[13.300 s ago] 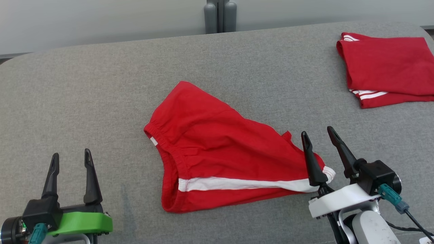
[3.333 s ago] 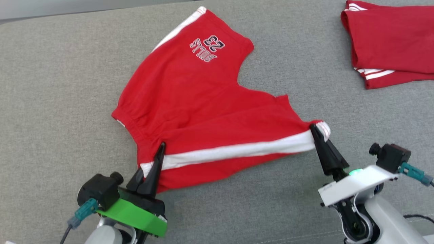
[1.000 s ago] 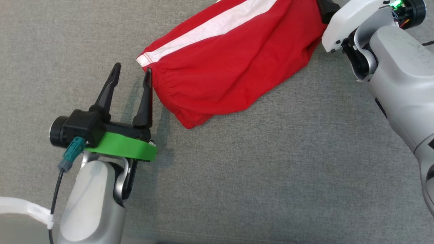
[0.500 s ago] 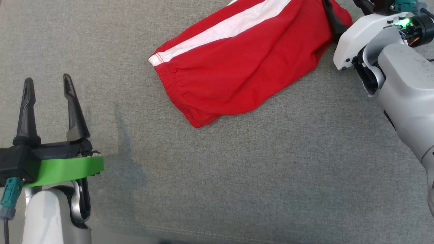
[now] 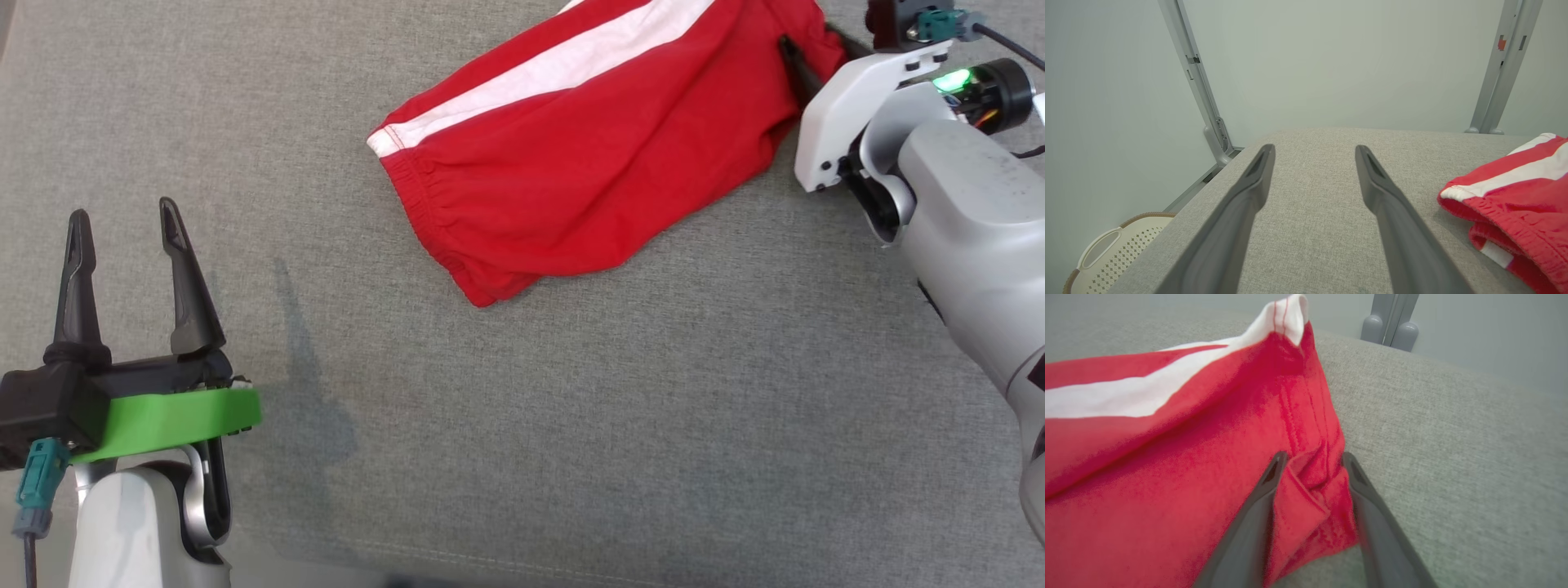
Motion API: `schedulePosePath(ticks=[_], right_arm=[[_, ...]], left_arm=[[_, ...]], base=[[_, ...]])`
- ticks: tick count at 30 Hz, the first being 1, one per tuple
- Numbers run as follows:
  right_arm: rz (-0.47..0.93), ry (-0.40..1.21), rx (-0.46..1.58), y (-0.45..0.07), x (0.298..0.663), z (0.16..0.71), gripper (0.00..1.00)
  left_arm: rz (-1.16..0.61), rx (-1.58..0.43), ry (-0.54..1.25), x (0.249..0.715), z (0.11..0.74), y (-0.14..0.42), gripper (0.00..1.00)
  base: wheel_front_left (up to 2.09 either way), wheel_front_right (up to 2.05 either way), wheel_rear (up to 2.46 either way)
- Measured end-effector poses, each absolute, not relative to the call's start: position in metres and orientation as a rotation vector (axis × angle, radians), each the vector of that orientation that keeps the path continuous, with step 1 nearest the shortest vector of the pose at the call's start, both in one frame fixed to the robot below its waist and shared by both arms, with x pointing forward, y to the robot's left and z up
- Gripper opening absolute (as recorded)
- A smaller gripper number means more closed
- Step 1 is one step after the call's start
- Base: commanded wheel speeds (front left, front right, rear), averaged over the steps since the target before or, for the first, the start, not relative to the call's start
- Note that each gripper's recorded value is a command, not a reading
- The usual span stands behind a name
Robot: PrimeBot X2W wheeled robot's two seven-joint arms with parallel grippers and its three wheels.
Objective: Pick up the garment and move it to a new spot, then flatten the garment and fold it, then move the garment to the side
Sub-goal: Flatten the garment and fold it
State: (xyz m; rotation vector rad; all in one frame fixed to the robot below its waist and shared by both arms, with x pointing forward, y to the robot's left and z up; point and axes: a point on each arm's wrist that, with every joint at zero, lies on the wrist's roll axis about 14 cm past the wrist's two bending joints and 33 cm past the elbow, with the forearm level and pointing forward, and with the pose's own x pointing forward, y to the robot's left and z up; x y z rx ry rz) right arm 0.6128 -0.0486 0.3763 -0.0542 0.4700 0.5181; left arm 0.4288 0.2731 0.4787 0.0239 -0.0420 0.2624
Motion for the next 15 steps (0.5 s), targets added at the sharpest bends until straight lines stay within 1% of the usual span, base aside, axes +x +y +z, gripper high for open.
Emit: schedulePosePath(ticks=[3, 7, 15], right_arm=[[0.534, 0.463, -0.047, -0.044, 0.609, 0.38, 0.0], [0.51, 0.444, 0.005, -0.051, 0.601, 0.386, 0.0], [0.433, 0.405, 0.096, -0.089, 0.571, 0.396, 0.0]], left_arm=[[0.256, 0.028, -0.041, 0.43, 0.478, 0.271, 1.0], [0.234, 0.031, -0.041, 0.43, 0.479, 0.265, 1.0], [0.204, 0.041, -0.044, 0.422, 0.483, 0.257, 1.0]], base=[[0.0, 0.0, 0.0], [0.0, 0.0, 0.0], [0.0, 0.0, 0.0]])
